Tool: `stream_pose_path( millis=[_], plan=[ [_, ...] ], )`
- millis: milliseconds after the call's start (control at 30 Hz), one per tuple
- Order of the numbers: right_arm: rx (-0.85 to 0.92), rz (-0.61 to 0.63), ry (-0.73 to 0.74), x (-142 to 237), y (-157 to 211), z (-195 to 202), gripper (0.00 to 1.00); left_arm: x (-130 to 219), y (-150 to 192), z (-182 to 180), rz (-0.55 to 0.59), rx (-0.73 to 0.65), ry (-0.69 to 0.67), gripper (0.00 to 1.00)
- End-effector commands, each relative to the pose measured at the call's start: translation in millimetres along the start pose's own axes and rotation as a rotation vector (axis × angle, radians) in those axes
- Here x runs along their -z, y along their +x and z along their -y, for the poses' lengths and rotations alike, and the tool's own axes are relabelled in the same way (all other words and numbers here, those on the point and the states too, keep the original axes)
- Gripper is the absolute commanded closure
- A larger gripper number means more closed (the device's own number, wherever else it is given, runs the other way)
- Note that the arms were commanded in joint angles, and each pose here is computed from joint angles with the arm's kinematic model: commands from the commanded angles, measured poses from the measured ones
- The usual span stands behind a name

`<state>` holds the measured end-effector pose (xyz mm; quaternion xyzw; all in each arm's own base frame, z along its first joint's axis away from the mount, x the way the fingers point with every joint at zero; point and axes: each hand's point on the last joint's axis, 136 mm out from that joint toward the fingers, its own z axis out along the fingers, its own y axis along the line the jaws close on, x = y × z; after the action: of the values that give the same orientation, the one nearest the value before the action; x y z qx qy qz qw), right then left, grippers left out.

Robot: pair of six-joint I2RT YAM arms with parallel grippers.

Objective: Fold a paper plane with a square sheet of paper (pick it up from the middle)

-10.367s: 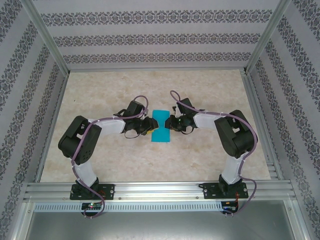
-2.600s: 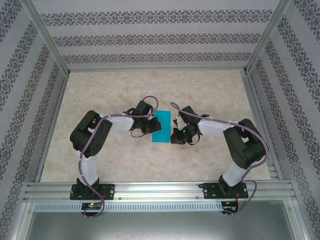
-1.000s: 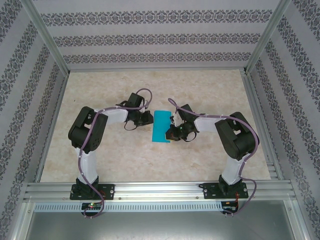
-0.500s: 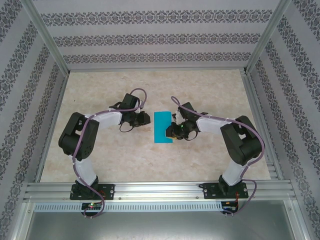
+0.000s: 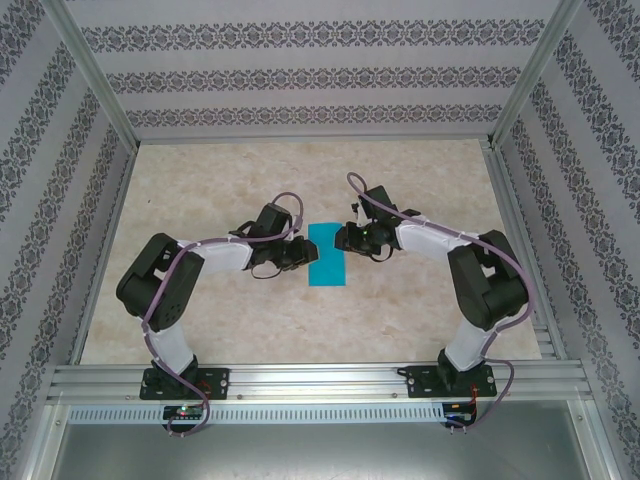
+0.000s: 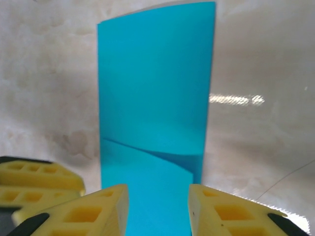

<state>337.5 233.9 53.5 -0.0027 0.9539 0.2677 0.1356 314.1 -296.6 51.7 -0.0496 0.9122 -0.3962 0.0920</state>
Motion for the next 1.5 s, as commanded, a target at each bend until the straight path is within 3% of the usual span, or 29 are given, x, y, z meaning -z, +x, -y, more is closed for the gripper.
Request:
stream_pose_path(
  millis=[0,167,467,667,1133,1467],
  plan=[
    [0.021,-0.019,0.029,-9.2,-4.3,6.4,0.64,-11.5,-1.0,14.4,-0.006,0.011,0.045,0.76],
    [0.018,-0.051,0.012,-19.5,-1.2,7.2,0.65,-18.7,2.8,9.0,-0.021,0.035,0.020,0.76],
    [-0.003,-0.074,-0.004,-27.1,4.5,13.2,0.84,-24.3,5.2,4.6,-0.034,0.066,0.012,0.73],
    [-0.045,-0.068,-0.002,-30.0,5.6,23.7,0.89,-26.9,4.6,5.4,-0.037,0.073,0.027,0.72],
    [-0.071,-0.078,-0.001,-35.3,9.4,29.5,0.90,-34.4,1.4,23.2,-0.052,0.046,0.123,0.69],
    [-0.107,-0.077,0.009,-37.1,11.5,38.3,0.90,-39.7,2.5,20.2,-0.061,0.058,0.110,0.69]
  ],
)
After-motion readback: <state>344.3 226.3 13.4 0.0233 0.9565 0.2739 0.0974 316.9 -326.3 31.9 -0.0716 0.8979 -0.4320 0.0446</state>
